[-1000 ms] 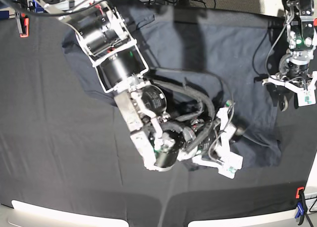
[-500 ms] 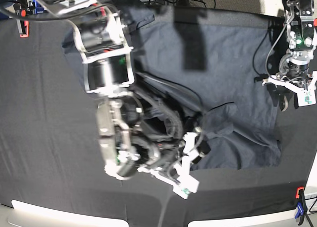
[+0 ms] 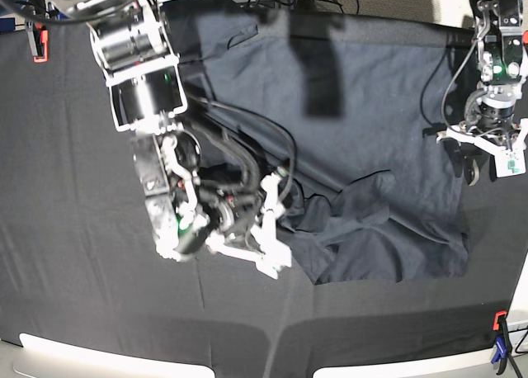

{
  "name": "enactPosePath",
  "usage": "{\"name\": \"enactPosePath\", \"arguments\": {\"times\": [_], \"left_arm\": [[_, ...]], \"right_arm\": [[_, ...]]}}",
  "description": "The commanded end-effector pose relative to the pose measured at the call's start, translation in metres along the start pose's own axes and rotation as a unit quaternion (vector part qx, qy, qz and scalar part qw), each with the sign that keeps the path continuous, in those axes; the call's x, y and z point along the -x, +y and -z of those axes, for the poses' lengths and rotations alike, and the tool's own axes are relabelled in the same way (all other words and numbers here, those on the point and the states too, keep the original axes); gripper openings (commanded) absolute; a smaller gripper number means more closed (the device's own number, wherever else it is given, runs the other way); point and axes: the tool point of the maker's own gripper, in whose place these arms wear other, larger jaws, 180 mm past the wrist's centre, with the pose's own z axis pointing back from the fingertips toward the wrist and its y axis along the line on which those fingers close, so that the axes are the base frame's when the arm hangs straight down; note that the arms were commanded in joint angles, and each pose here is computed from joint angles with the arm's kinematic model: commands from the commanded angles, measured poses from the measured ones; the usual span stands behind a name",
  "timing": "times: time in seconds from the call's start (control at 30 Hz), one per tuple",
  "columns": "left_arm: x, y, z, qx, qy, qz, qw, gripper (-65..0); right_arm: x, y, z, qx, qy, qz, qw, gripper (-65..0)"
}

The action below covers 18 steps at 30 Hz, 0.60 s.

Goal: Layout the t-shirt on the table in an organized manner, then fold the t-shirt properly

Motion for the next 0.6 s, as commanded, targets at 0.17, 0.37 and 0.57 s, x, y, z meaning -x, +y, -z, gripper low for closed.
{"name": "enactPosePath", "arguments": {"times": [0.17, 0.37, 0.57], "left_arm": [[-0.017, 0.004, 0.001, -0.003, -0.027, 0.008, 1.000, -40.1], [-0.017, 0.004, 0.001, -0.003, -0.027, 0.008, 1.000, -40.1], [-0.017, 0.004, 0.001, -0.003, -0.027, 0.008, 1.000, -40.1]], "right_arm": [[-0.002, 0.007, 0.002, -0.005, -0.013, 0.009, 0.9999, -45.7], [0.019, 0.020, 0.011, -0.019, 0.002, 0.024, 0.9995, -46.3], [0.011, 0.017, 0.009, -0.016, -0.013, 0.021, 0.9996, -65.0]]}}
